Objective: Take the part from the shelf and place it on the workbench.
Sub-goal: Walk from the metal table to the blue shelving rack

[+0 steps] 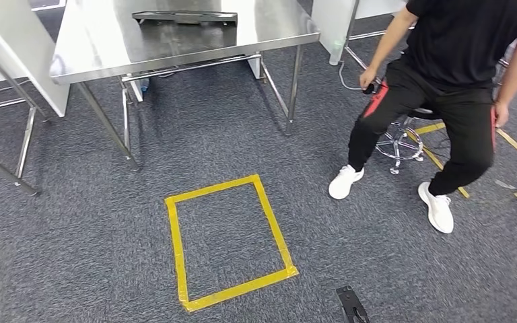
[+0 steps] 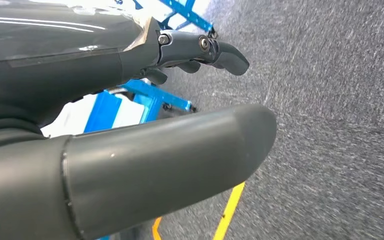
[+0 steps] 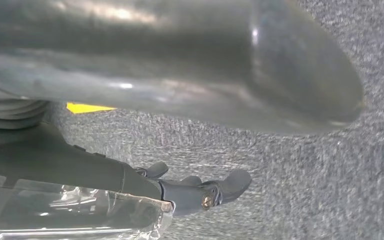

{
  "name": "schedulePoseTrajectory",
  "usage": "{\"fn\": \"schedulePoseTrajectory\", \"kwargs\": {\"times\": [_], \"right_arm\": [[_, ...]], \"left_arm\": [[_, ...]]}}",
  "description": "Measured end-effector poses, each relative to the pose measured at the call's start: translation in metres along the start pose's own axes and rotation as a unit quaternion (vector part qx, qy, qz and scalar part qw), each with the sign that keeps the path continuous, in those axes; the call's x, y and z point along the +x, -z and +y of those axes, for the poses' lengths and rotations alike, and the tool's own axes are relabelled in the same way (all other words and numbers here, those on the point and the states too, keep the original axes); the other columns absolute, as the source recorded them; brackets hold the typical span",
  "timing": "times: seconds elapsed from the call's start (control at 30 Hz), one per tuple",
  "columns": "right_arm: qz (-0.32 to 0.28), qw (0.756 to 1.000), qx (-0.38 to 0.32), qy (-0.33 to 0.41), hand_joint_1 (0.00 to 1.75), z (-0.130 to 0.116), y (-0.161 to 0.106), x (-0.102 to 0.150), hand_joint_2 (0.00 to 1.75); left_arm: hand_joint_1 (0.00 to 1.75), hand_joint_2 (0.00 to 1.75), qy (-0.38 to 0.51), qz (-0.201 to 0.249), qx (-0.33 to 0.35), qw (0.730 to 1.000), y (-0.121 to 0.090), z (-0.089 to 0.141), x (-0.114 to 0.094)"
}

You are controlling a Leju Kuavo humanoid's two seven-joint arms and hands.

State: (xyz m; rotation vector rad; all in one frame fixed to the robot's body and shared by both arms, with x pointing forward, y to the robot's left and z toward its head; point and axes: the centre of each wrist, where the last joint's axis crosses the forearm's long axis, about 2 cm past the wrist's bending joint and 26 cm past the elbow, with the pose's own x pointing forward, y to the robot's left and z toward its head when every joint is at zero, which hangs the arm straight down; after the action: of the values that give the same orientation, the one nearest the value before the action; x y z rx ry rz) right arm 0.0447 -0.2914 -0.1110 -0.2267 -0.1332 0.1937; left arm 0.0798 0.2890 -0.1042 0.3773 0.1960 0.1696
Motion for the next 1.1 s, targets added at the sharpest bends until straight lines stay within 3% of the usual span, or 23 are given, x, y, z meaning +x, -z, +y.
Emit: {"fn": "schedulePoseTrajectory", "kwargs": {"times": [1.1], "right_arm": [[0.008, 1.0, 0.002, -0.001, 0.0, 0.0034, -0.0008, -0.0007, 0.0]], "left_arm": [[0.0, 0.0, 0.002, 0.002, 0.003, 1.0, 0.0023, 0.0029, -0.0024]]}}
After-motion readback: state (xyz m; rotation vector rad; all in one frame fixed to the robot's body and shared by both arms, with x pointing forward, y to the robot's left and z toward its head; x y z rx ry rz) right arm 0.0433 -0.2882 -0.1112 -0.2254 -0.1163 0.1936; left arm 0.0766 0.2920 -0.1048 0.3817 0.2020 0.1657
